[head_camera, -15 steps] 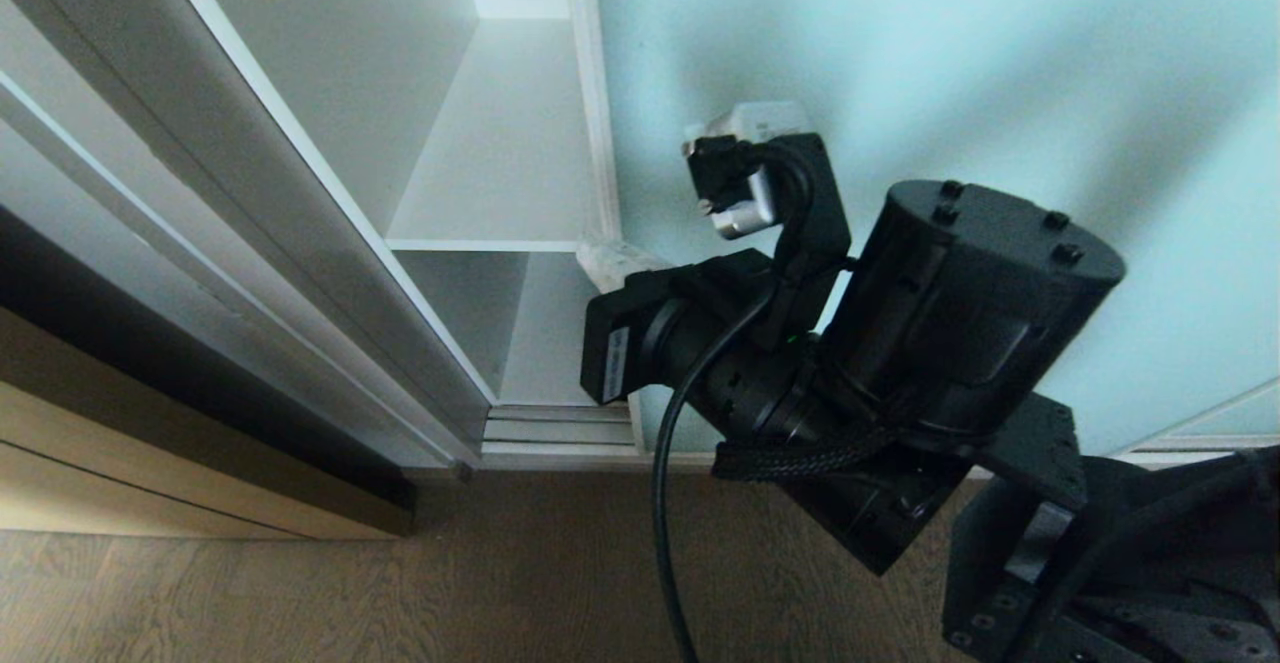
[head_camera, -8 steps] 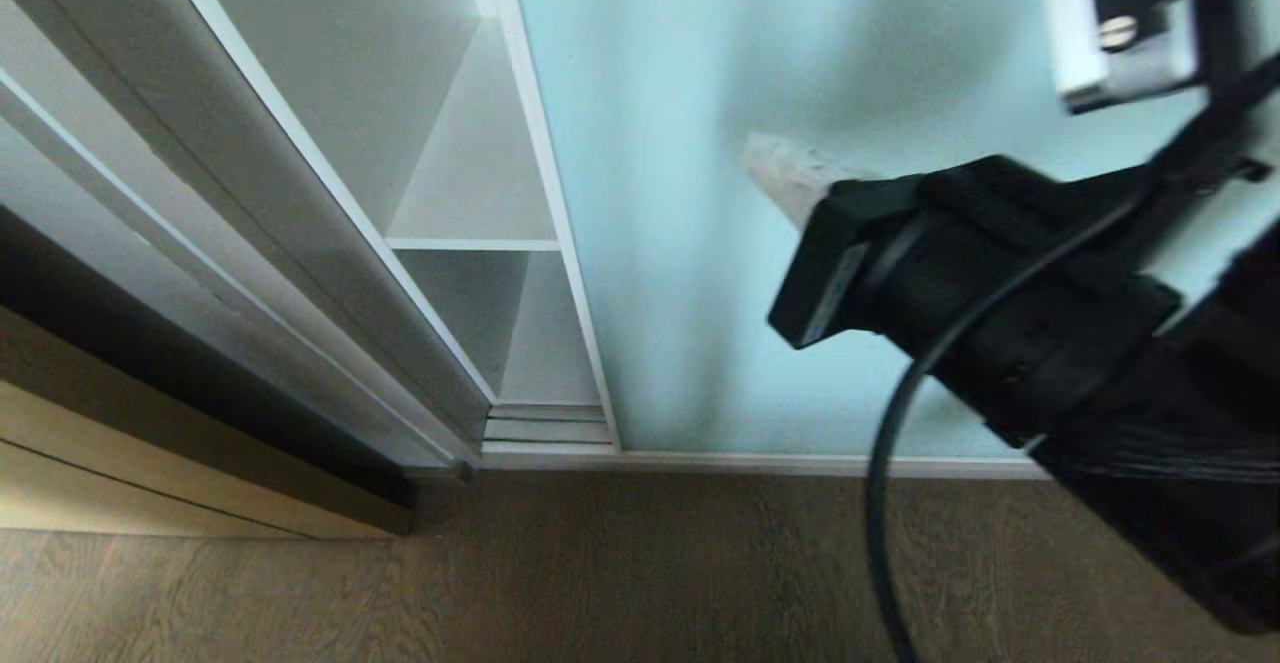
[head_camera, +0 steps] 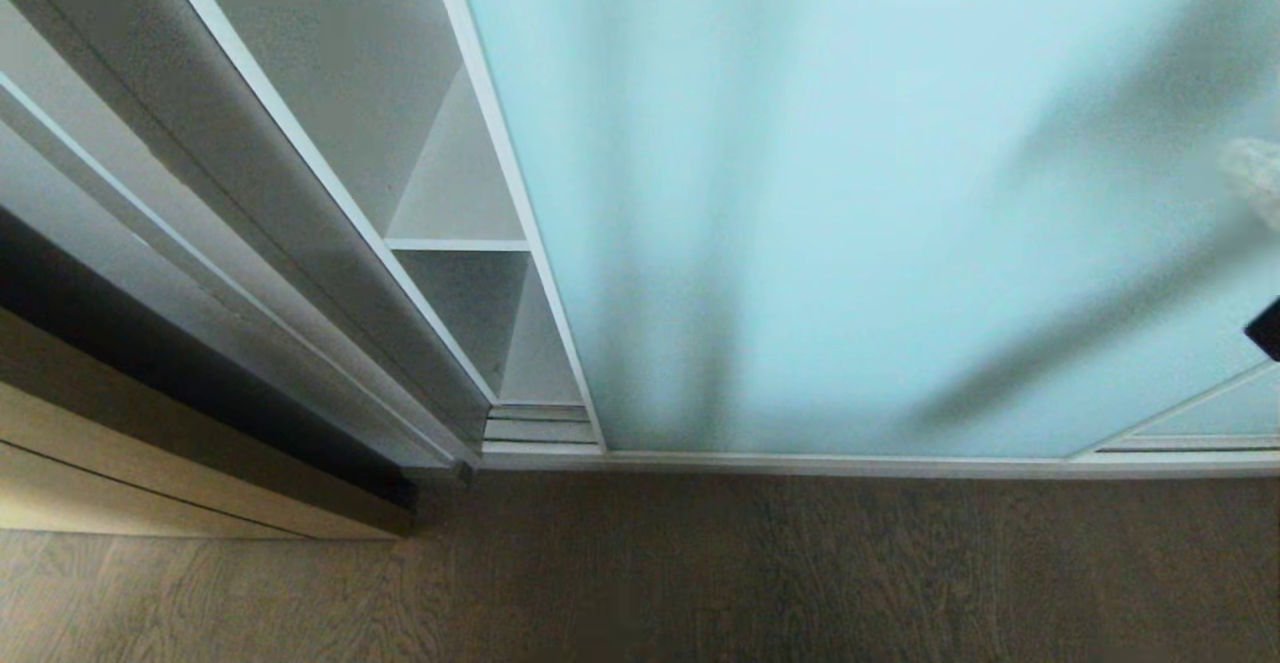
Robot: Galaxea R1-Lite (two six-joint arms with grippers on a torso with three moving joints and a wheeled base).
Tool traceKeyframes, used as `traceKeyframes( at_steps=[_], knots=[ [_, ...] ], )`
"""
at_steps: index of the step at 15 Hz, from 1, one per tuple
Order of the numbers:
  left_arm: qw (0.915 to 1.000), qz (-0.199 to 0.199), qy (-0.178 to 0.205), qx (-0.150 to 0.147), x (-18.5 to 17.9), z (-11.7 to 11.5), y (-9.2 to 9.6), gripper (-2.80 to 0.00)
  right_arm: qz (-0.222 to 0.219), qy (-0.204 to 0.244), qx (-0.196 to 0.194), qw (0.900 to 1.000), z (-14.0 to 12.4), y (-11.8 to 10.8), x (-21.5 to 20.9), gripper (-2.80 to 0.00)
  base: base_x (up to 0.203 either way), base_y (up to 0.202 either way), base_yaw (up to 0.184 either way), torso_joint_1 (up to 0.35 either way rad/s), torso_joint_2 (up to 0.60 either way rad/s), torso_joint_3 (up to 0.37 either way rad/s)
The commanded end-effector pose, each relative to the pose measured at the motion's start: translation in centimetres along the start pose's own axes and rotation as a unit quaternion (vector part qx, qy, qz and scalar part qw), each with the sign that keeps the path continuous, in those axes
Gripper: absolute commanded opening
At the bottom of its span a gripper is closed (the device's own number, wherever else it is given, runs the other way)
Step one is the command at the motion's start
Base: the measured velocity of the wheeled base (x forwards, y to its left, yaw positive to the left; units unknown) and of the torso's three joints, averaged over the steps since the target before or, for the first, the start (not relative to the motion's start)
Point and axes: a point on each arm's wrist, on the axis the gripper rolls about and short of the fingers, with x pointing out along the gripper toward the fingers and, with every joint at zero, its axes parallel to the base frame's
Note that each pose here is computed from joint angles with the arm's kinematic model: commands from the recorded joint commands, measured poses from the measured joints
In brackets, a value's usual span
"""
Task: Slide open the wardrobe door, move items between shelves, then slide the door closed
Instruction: Close the door
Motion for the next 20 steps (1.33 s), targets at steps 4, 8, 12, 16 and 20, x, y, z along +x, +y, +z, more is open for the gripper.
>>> traceKeyframes(
  at_steps=[4,8,12,16,20],
  knots=[
    [1.0000,0.000,0.002,0.000,0.0,0.0,0.0,-2.80,-0.134,-0.008,-0.013,0.991,-1.0,-6.1,-8.4,-2.80,0.000,0.000,0.000,0.000,0.00,0.000],
    [1.0000,0.000,0.002,0.000,0.0,0.0,0.0,-2.80,-0.116,0.118,-0.009,0.986,-5.3,-6.4,-15.9,-2.80,0.000,0.000,0.000,0.000,0.00,0.000],
    [1.0000,0.000,0.002,0.000,0.0,0.0,0.0,-2.80,-0.096,0.205,0.085,0.970,-8.2,-5.8,-17.2,-2.80,0.000,0.000,0.000,0.000,0.00,0.000],
    [1.0000,0.000,0.002,-0.001,0.0,0.0,0.0,-2.80,-0.041,0.235,0.097,0.966,-8.4,-4.9,-18.6,-2.80,0.000,0.000,0.000,0.000,0.00,0.000],
    [1.0000,0.000,0.002,-0.001,0.0,0.0,0.0,-2.80,-0.033,0.204,0.084,0.975,-11.4,-4.5,-21.2,-2.80,0.000,0.000,0.000,0.000,0.00,0.000]
  ],
)
